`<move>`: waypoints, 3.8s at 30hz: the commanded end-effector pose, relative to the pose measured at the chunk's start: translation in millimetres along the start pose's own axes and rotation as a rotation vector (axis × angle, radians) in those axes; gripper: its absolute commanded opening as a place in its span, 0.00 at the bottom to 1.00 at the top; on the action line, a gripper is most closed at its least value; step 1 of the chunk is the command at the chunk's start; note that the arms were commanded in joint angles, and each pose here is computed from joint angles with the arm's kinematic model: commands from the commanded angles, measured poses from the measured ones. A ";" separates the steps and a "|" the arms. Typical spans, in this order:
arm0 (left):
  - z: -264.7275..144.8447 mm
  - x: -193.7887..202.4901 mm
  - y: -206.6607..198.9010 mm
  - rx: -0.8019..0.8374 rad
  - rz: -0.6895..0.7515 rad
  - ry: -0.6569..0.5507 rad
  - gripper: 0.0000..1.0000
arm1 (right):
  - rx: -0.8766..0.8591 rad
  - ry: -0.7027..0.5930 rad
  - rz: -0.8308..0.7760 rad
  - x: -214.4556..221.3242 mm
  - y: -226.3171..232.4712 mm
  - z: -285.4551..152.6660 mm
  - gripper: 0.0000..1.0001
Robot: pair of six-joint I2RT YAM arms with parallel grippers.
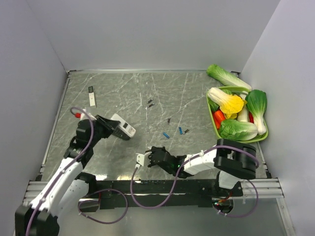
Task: Load the batteries into the remote control
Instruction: Remove the battery cover from the remote control, then place the battery cover at the center of the board, then pick up the battery from the center of the board.
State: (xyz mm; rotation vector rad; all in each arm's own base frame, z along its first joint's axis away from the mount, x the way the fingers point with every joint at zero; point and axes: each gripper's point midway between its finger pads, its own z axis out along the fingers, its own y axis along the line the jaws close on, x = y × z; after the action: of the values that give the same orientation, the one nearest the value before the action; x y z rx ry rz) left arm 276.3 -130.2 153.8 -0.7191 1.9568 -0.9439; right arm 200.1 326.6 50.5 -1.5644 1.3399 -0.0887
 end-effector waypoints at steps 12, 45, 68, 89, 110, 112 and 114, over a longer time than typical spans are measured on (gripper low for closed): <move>-66.5 -59.2 -31.7 -0.017 0.115 -0.260 0.01 | -0.156 0.159 -0.073 6.7 40.7 -1.9 0.25; -50.7 26.9 -45.6 0.468 0.241 0.005 0.01 | -0.275 0.167 0.940 3.0 -72.4 -92.0 1.00; -35.6 42.5 -42.7 0.567 0.325 0.048 0.01 | -0.043 0.431 1.389 106.6 -143.8 -36.8 0.67; -29.2 45.5 -34.9 0.544 0.352 0.033 0.01 | 0.080 0.627 1.593 142.8 -142.6 49.1 0.43; -25.8 47.3 -35.8 0.526 0.340 0.053 0.01 | 0.087 0.718 1.551 156.2 -122.7 75.8 0.21; -25.2 47.8 -36.0 0.522 0.332 0.062 0.01 | 0.080 0.727 1.541 156.8 -117.8 72.0 0.13; -25.2 48.0 -37.6 0.522 0.324 0.069 0.01 | 0.064 0.727 1.515 155.0 -114.6 68.2 0.09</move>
State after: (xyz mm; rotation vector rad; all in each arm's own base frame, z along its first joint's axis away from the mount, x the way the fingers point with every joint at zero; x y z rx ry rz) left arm 232.6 -174.8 152.0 -0.1074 1.7623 -1.1930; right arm 387.6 235.0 19.2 -0.0354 2.7051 0.3005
